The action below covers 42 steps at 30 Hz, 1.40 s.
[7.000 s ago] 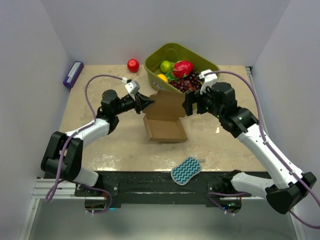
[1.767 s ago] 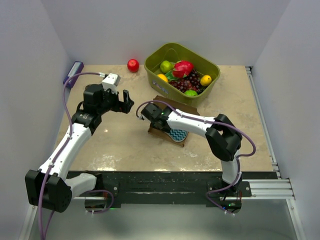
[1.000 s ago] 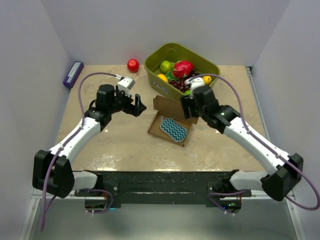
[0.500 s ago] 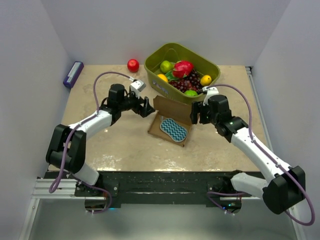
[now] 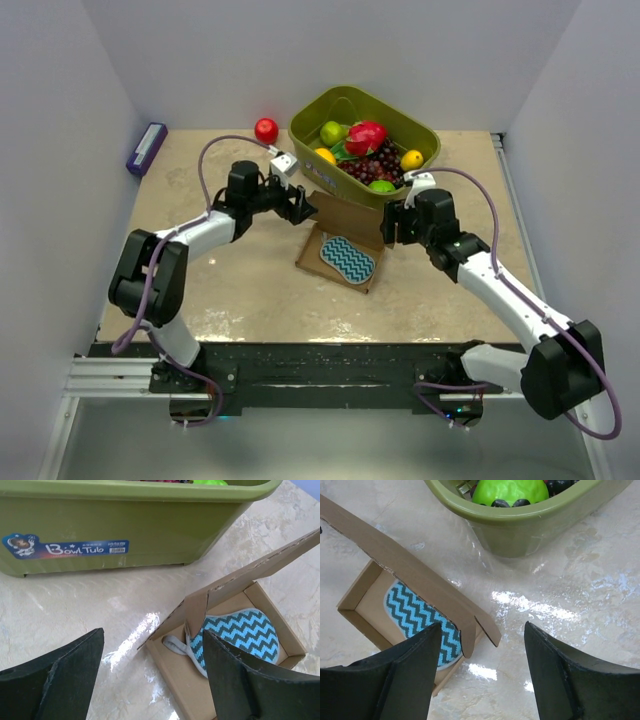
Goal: Fold the paper box
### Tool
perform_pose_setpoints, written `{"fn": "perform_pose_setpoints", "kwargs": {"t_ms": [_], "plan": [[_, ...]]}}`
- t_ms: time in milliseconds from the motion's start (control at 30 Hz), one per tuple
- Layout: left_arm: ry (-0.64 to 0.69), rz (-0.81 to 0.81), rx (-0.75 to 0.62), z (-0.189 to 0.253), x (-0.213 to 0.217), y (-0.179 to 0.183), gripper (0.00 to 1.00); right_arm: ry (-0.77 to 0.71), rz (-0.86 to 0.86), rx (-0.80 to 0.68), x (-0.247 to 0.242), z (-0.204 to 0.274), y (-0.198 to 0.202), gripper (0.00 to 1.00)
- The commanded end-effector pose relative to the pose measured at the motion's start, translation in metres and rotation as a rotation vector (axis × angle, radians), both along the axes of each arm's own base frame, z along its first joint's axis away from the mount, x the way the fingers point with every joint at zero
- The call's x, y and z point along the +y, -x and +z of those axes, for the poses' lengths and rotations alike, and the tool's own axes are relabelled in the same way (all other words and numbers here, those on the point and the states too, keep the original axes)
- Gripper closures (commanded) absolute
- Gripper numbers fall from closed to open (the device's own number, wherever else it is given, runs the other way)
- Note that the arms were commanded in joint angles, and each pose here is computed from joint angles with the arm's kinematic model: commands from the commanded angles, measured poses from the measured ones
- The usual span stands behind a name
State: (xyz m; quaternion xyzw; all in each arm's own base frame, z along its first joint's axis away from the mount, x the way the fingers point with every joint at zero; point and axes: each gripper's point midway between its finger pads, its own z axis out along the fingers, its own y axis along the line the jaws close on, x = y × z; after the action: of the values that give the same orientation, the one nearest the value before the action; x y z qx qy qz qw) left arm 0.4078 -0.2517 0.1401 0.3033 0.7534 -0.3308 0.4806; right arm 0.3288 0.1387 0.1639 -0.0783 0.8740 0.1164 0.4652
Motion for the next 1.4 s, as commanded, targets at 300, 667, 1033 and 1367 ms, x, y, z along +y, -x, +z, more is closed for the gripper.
{"fn": "perform_pose_setpoints", "kwargs": {"t_ms": [300, 667, 1033, 1367], "plan": [[-0.003, -0.052, -0.125, 0.015, -0.023, -0.012, 0.47, 0.046, -0.032, 0.009, -0.005, -0.019, -0.013, 0.49], [-0.03, -0.031, -0.127, 0.01, -0.025, -0.012, 0.76, 0.051, -0.058, 0.022, -0.007, -0.025, -0.017, 0.65], [-0.08, 0.017, -0.152, 0.016, -0.038, -0.005, 0.99, 0.059, -0.099, -0.003, -0.008, -0.018, -0.017, 0.82], [-0.131, 0.274, -0.17, 0.026, -0.026, -0.005, 1.0, 0.015, -0.206, -0.149, 0.026, 0.005, -0.023, 1.0]]}}
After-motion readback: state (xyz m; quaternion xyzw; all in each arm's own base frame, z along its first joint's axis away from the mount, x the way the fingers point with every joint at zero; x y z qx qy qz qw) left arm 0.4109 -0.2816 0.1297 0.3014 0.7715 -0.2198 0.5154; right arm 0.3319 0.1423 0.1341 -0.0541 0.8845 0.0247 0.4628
